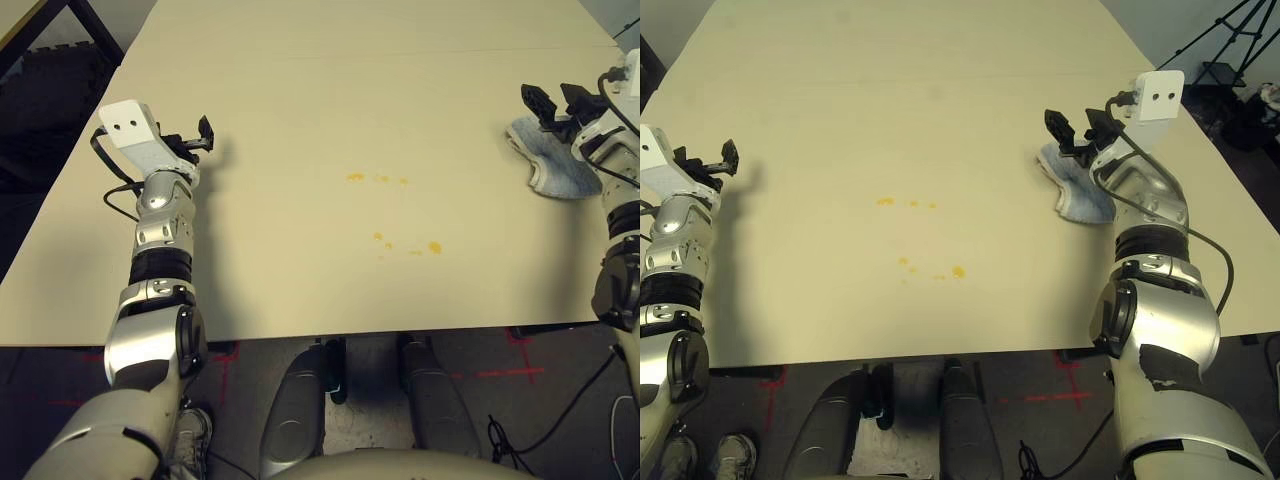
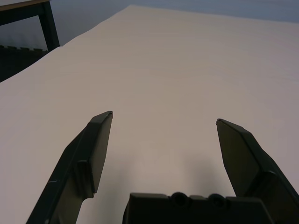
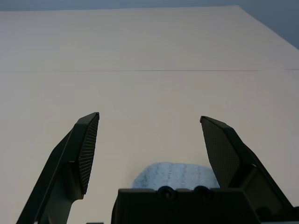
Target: Wipe the water off the table with a rag.
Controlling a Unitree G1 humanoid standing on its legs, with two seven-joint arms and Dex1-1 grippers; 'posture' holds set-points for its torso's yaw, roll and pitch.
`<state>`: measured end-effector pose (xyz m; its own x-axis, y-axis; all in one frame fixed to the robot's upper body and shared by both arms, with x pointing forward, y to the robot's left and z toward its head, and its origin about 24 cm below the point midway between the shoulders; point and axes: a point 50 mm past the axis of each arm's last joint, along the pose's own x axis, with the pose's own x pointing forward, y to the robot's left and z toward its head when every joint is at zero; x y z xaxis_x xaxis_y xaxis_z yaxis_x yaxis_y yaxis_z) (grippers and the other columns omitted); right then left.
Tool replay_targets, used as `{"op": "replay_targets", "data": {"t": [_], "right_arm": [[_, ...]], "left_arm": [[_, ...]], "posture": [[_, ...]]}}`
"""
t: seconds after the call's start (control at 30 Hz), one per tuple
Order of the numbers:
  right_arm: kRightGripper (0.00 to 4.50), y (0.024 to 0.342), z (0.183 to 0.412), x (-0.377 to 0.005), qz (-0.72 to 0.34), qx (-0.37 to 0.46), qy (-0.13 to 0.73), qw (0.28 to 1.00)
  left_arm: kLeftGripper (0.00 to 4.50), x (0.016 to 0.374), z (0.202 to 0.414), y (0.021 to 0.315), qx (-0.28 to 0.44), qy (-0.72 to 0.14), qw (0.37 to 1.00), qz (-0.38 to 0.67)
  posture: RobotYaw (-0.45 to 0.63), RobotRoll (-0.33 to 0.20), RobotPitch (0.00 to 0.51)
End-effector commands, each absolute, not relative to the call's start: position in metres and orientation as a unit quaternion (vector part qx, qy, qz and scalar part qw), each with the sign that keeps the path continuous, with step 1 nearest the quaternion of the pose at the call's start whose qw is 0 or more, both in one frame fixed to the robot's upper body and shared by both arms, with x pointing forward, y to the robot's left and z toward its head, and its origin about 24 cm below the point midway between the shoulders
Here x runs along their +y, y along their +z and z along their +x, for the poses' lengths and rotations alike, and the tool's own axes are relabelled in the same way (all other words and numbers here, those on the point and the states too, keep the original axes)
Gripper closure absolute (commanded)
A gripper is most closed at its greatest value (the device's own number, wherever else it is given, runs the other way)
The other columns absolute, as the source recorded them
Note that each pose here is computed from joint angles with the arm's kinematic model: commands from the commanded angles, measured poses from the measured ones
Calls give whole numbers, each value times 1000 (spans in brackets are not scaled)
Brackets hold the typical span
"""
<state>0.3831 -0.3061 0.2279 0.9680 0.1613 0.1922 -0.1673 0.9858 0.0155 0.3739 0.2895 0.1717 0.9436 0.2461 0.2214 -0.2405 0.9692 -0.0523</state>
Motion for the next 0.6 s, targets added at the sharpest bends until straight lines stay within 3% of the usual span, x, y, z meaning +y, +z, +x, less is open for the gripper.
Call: {"op": "replay_targets", "data": {"t": [0.03,0.23,0.6], "right_arm": [[54,226,381,-312,14,-91,72,993],[54,228,377,-319,2,-86,56,995],[54,231,360,-335,-58,83,11,995]], "left_arm": [[0,289,375,164,-99,124,987,-19],[0,278,381,164,-96,102,990,-22],[0,250,394,208,-108,-88,989,42]], "posture": [[59,0,266],[23,0,267],[-17,0,276]]}}
